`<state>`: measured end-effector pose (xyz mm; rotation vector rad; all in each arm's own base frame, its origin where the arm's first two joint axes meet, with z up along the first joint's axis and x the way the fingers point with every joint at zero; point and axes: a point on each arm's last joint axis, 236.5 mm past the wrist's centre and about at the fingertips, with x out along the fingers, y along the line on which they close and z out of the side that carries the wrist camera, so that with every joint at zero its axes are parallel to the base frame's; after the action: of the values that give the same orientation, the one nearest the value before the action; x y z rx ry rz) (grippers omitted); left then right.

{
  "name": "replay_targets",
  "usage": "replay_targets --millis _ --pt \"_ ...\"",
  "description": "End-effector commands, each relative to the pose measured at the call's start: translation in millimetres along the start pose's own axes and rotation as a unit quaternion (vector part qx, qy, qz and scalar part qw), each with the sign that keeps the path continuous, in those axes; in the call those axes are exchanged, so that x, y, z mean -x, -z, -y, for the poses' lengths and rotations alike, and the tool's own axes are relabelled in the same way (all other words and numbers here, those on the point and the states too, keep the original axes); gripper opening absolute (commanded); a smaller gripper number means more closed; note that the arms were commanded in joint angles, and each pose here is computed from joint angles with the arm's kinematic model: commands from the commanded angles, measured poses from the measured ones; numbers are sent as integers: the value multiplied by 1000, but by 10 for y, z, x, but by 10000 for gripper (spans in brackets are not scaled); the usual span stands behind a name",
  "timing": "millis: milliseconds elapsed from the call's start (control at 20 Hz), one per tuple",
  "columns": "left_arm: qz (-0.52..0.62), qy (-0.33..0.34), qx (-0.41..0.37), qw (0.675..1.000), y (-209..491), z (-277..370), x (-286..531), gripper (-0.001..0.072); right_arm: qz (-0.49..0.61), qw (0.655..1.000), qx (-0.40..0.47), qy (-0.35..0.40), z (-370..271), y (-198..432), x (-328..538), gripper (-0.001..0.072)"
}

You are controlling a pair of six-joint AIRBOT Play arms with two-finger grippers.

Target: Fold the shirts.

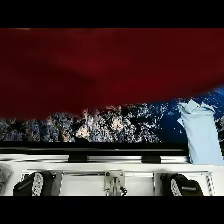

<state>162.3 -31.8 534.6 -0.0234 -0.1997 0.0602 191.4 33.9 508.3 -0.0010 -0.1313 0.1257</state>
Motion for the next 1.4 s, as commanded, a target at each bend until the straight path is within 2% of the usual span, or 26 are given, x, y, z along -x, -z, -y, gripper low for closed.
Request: replay_targets --millis 0,150,250,450,550,750,850,950,1000,1100,1350 --pt "-79 -28 -11 996 347 -60 145 36 -19 998 9 63 238 66 283 68" --pt "-158 -32 13 987 843 -209 19 36 -87 993 9 76 371 391 22 68" --pt "-228 -33 45 972 1360 -349 -104 36 -170 981 9 91 526 802 -231 68" --pt "-373 -36 141 917 2751 -621 -292 36 -371 925 -19 82 678 2125 -786 68" --pt "-396 -25 204 895 3325 -653 -449 36 -434 896 -53 74 706 2911 -1156 68" --pt "-383 -33 312 869 4017 -844 -893 36 -435 878 -197 39 494 4065 -2086 68" --pt "-394 -52 329 857 4316 -996 -1097 36 -379 871 -309 45 446 4316 -2610 69" --pt "-408 -57 338 846 4628 -1013 -1314 36 -318 850 -415 62 493 4467 -2986 69" --pt "-410 -60 338 845 4767 -1000 -1430 36 -305 841 -442 72 536 4574 -3081 69" --pt "-405 -68 331 850 5042 -944 -1678 36 -309 838 -441 86 604 4856 -3144 69" --pt "-380 -85 303 870 5531 -742 -2074 36 -343 859 -373 74 629 5274 -3132 70"
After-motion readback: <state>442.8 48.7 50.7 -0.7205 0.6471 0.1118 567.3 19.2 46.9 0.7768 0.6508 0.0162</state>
